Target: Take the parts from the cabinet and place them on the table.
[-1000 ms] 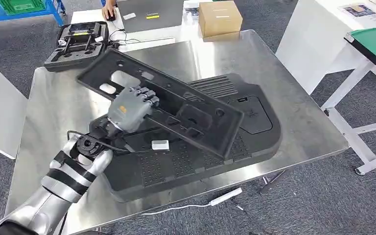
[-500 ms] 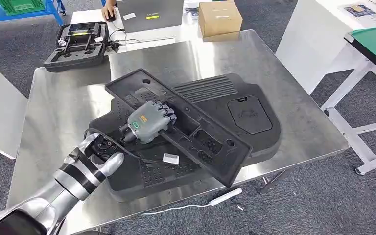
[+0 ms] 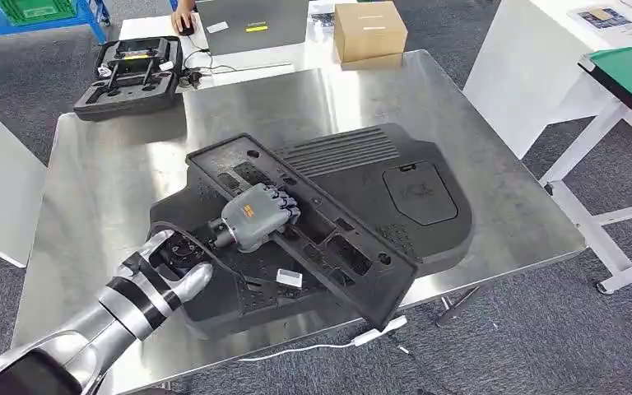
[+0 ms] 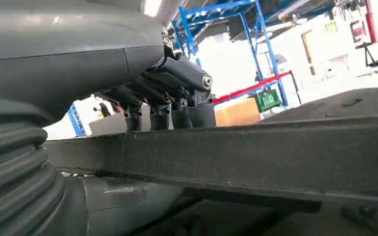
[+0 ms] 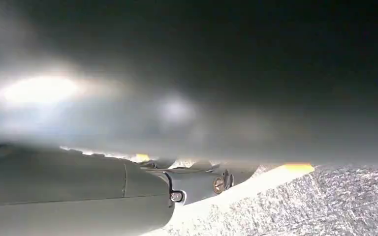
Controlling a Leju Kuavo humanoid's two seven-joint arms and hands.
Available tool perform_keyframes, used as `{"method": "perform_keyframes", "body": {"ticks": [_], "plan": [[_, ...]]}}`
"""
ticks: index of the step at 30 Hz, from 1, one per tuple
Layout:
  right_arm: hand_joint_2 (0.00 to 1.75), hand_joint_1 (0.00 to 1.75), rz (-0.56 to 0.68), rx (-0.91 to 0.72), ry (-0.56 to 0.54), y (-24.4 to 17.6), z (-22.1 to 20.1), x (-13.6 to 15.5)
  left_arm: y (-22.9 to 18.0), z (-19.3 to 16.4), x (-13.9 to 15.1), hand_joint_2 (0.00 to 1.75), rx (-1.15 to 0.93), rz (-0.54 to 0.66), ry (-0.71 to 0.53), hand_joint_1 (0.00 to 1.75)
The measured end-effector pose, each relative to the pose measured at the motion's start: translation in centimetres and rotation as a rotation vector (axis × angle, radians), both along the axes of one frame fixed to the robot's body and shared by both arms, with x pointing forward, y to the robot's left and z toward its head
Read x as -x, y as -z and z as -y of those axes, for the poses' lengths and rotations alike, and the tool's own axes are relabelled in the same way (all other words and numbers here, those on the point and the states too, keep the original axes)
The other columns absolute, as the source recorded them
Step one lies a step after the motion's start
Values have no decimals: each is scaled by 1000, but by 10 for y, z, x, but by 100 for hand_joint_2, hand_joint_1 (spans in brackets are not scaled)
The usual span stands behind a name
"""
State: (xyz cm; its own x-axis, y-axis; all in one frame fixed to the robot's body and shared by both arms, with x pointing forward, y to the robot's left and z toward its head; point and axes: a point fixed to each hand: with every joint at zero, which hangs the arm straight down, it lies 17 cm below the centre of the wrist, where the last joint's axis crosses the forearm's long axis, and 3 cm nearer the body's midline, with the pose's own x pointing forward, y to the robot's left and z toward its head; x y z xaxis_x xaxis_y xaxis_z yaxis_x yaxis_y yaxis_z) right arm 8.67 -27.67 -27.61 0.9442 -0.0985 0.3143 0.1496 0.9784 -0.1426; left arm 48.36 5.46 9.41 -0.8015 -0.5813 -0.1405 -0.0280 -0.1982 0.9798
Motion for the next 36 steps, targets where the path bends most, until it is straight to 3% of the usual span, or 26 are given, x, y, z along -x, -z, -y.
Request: {"method": "perform_keyframes", "body": {"ticks": [16, 17, 36], "plan": [[0, 0, 1, 1, -20, 0, -1, 0, 18, -3, -3, 175, -23, -60, -28, 175], [0, 0, 1, 1, -20, 0, -1, 0, 18, -3, -3, 175, -23, -61, -29, 0], [0, 0, -1, 0, -22, 0, -2, 0, 19, -8, -13, 175, -42, -45, -76, 0]]}}
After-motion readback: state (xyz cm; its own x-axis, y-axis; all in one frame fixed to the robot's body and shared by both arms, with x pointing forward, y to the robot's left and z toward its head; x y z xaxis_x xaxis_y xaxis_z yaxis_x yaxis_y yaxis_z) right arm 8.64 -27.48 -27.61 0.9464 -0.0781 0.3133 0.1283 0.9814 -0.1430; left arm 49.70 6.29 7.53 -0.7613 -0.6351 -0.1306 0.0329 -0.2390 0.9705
